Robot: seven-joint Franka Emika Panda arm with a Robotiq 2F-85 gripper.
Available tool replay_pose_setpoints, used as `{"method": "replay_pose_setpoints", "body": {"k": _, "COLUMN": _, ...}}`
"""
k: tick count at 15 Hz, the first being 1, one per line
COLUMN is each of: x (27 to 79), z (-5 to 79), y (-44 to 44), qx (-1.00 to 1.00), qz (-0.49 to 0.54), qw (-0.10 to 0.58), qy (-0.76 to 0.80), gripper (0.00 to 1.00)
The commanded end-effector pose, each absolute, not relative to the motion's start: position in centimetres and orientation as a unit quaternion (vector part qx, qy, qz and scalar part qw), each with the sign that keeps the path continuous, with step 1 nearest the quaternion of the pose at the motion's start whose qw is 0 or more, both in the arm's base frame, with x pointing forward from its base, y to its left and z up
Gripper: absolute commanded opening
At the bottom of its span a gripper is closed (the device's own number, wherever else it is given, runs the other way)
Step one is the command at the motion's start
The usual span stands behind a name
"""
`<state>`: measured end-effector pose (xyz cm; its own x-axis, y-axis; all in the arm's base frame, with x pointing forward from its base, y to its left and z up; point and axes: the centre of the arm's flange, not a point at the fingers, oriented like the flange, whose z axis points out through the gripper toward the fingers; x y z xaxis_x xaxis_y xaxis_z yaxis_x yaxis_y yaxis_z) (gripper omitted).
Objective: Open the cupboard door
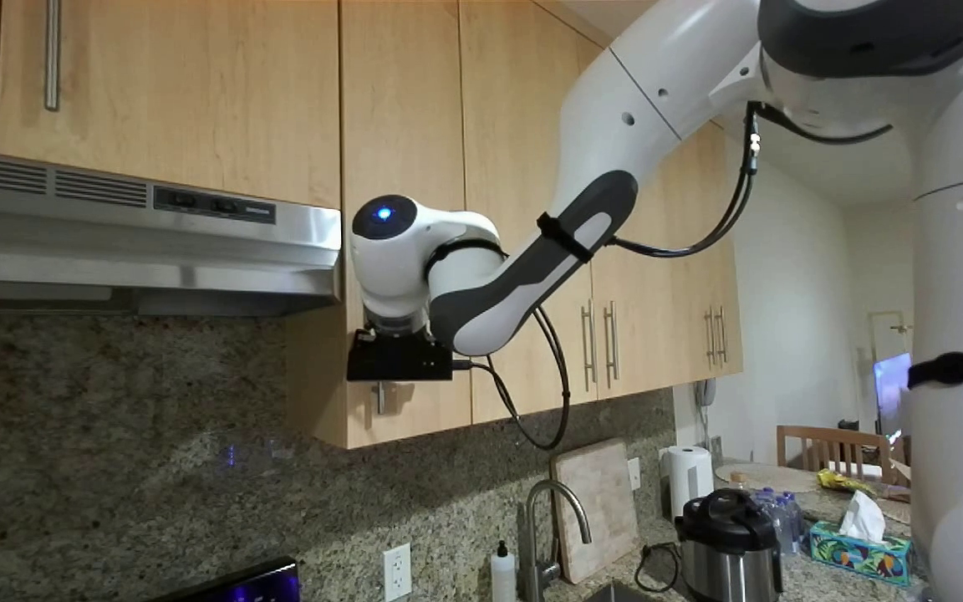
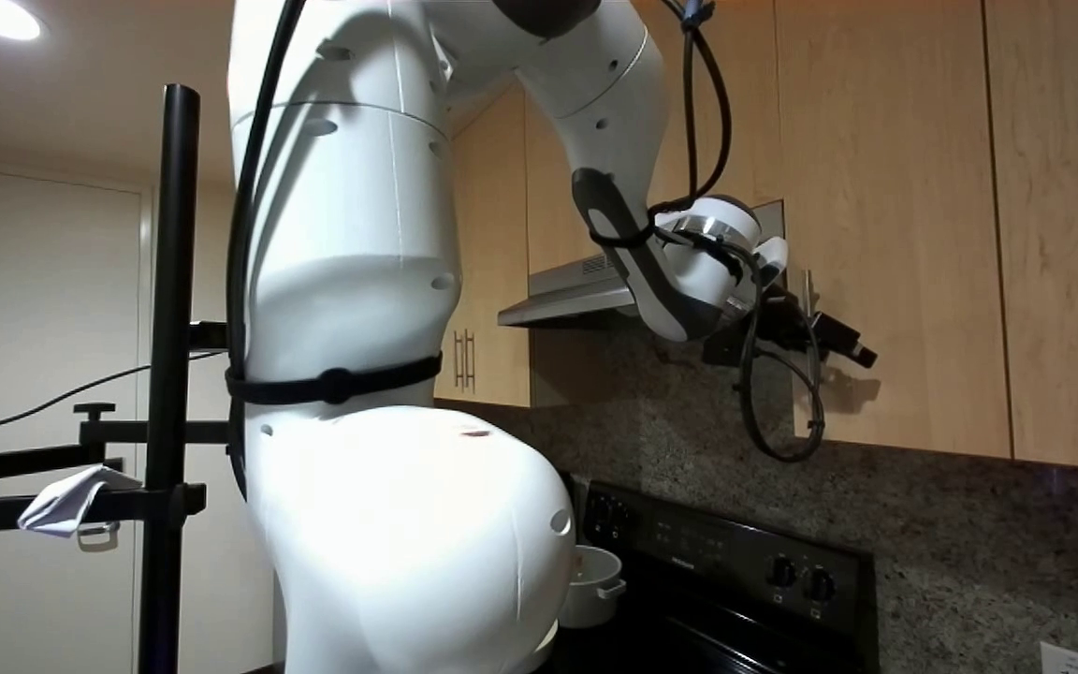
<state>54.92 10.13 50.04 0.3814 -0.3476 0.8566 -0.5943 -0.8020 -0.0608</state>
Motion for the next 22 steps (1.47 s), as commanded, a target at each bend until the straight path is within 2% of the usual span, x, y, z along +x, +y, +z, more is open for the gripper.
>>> {"method": "replay_pose_setpoints", "body": {"k": 1, "x": 50.3, "z": 51.3, "y": 5.2, "qx": 0.801, "qz": 0.478, "qw": 0.158, "qy": -0.324, "gripper": 1.0}}
{"method": "replay_pose_setpoints", "body": {"k": 11, "x": 47.5, "z": 51.7, "y": 3.7, "qx": 0.82, "qz": 0.481, "qw": 0.118, "qy": -0.286, "gripper": 1.0}}
{"method": "replay_pose_setpoints", "body": {"k": 22, "x": 43.2, "z": 52.1, "y": 1.6, "qx": 0.84, "qz": 0.477, "qw": 0.116, "qy": -0.231, "gripper": 1.0}}
